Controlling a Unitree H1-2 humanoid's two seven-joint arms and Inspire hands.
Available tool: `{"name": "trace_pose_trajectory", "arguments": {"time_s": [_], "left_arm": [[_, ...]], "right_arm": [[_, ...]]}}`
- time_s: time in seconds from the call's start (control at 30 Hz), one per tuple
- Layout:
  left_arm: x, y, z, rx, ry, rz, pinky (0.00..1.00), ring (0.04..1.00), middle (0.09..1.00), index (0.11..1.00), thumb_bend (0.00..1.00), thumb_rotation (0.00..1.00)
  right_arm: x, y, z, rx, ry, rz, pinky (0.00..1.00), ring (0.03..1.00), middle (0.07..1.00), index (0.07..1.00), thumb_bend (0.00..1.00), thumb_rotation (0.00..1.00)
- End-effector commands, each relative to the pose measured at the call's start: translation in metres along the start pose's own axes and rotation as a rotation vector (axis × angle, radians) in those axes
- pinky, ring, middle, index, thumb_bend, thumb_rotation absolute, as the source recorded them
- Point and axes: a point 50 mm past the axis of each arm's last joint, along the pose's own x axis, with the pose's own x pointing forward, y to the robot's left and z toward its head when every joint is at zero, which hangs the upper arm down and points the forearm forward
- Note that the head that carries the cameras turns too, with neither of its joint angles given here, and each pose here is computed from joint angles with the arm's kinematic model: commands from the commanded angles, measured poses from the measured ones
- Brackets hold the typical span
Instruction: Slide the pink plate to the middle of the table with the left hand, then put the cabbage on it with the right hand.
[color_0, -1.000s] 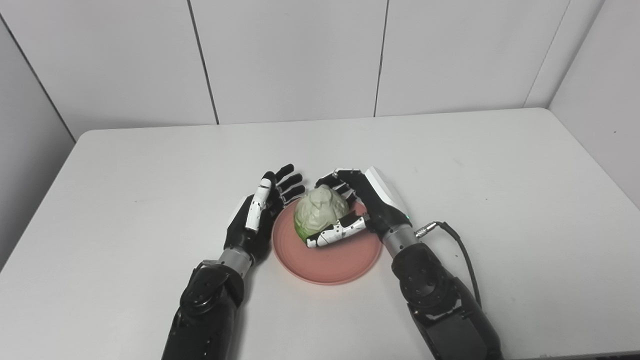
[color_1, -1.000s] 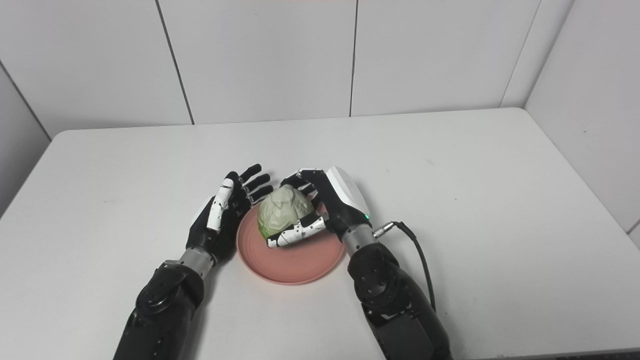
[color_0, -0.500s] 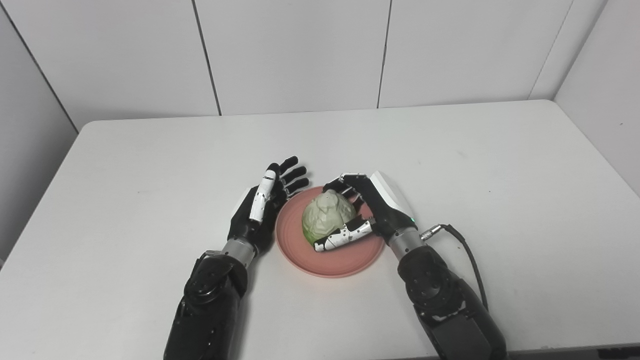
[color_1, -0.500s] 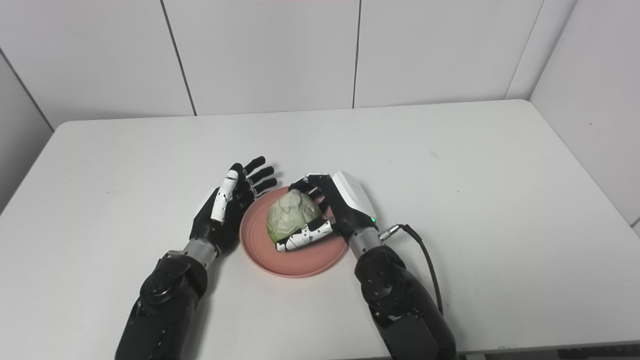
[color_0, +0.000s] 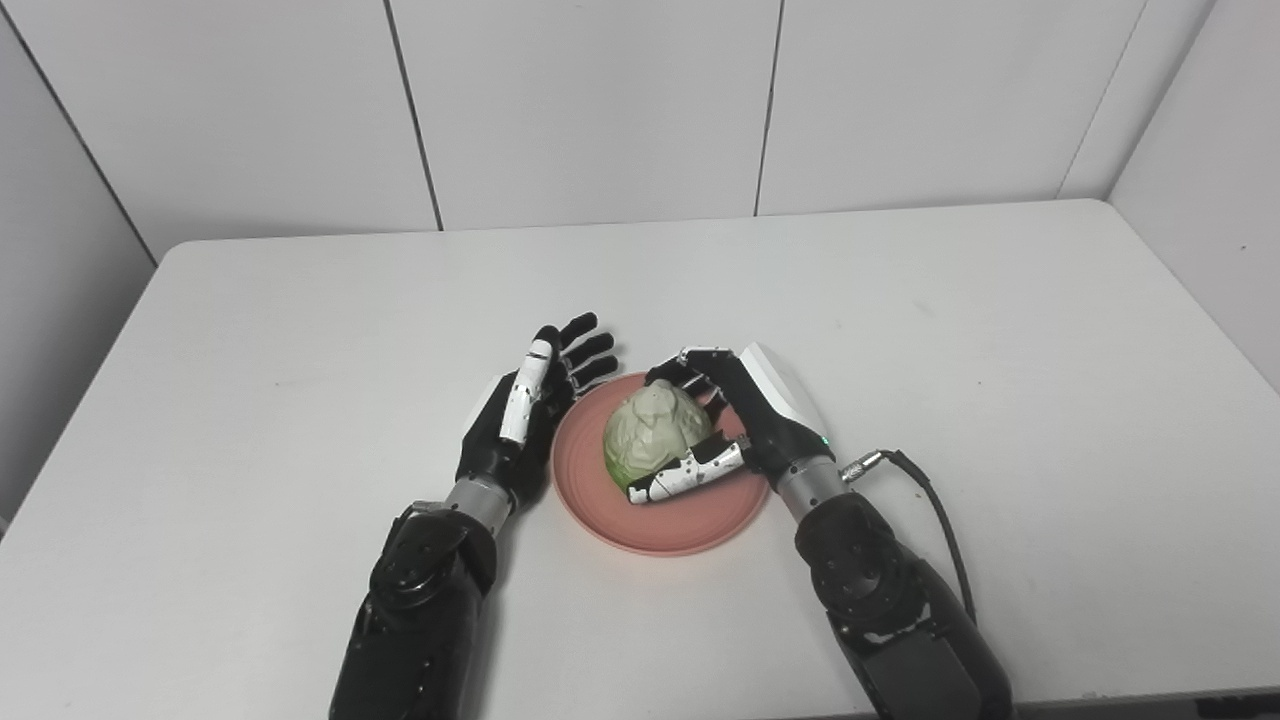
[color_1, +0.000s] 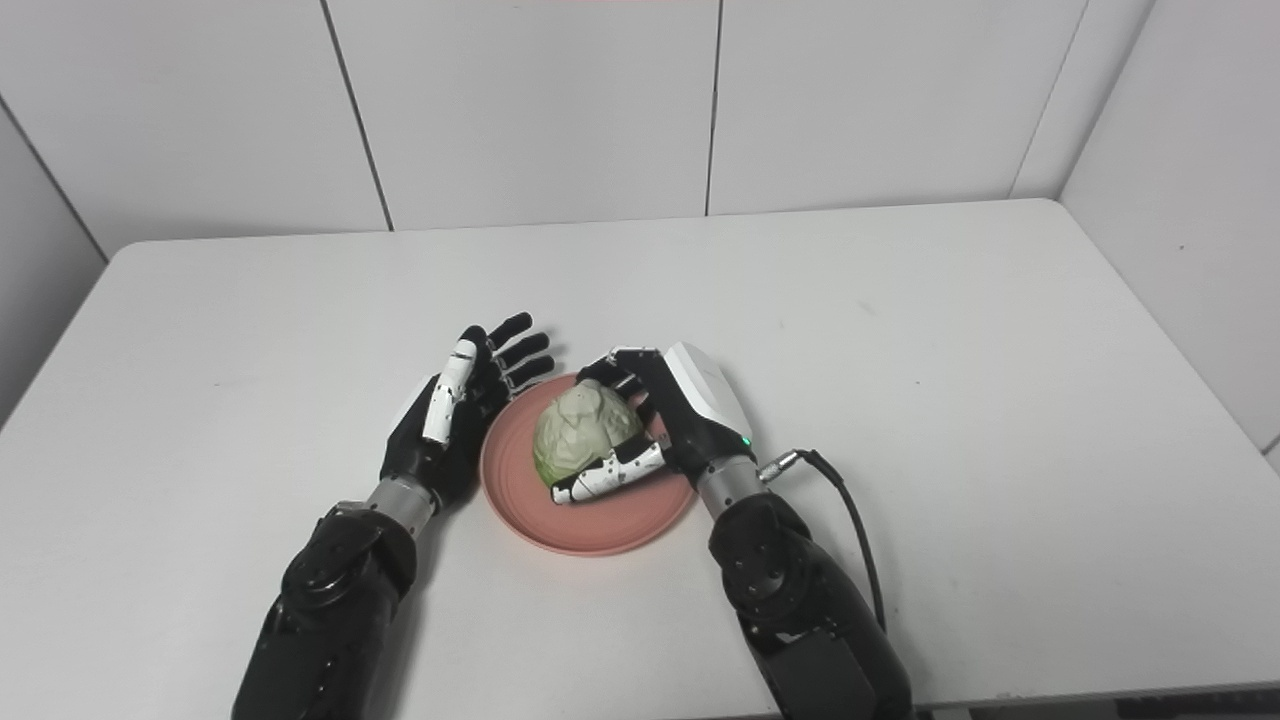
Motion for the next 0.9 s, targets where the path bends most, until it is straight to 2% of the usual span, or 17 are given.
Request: {"name": "trace_pose_trajectory", "arguments": {"time_s": [0.0, 0.03, 0.07, 0.1, 0.17, 0.3, 0.47, 0.67, 0.87], "left_arm": [[-0.007, 0.002, -0.018, -0.018, 0.106, 0.018, 0.82, 0.865, 0.867, 0.854, 0.44, 1.0], [-0.007, 0.002, -0.019, -0.022, 0.105, 0.017, 0.82, 0.867, 0.868, 0.855, 0.44, 1.0], [-0.006, 0.002, -0.019, -0.026, 0.105, 0.018, 0.83, 0.87, 0.867, 0.855, 0.44, 1.0], [-0.006, 0.003, -0.019, -0.03, 0.103, 0.018, 0.83, 0.868, 0.863, 0.852, 0.44, 1.0], [-0.006, 0.003, -0.019, -0.033, 0.102, 0.017, 0.83, 0.869, 0.862, 0.854, 0.43, 1.0], [-0.006, 0.003, -0.019, -0.029, 0.107, 0.018, 0.83, 0.87, 0.864, 0.858, 0.44, 1.0], [-0.007, 0.003, -0.019, -0.028, 0.114, 0.017, 0.84, 0.871, 0.864, 0.858, 0.44, 1.0], [-0.006, 0.003, -0.018, -0.022, 0.117, 0.01, 0.83, 0.867, 0.865, 0.862, 0.43, 1.0], [-0.006, 0.003, -0.018, -0.02, 0.115, 0.007, 0.84, 0.861, 0.867, 0.867, 0.43, 1.0]], "right_arm": [[0.005, -0.009, 0.02, -0.008, -0.073, -0.028, 0.41, 0.49, 0.521, 0.497, 0.53, 0.09], [0.004, -0.01, 0.022, -0.013, -0.07, -0.032, 0.42, 0.494, 0.537, 0.493, 0.52, 0.12], [0.004, -0.011, 0.024, -0.017, -0.069, -0.036, 0.42, 0.505, 0.558, 0.553, 0.78, 0.19], [0.003, -0.012, 0.026, -0.021, -0.068, -0.04, 0.43, 0.512, 0.57, 0.577, 0.87, 0.23], [0.002, -0.013, 0.028, -0.029, -0.07, -0.044, 0.44, 0.527, 0.592, 0.607, 0.97, 0.32], [-0.002, -0.019, 0.036, -0.054, -0.088, -0.05, 0.46, 0.551, 0.609, 0.627, 1.0, 0.4], [-0.006, -0.026, 0.046, -0.081, -0.116, -0.031, 0.49, 0.582, 0.633, 0.653, 1.0, 0.42], [-0.01, -0.03, 0.051, -0.096, -0.121, 0.017, 0.61, 0.682, 0.724, 0.732, 1.0, 0.49], [-0.013, -0.035, 0.055, -0.121, -0.121, 0.047, 0.66, 0.729, 0.77, 0.78, 1.0, 0.52]]}}
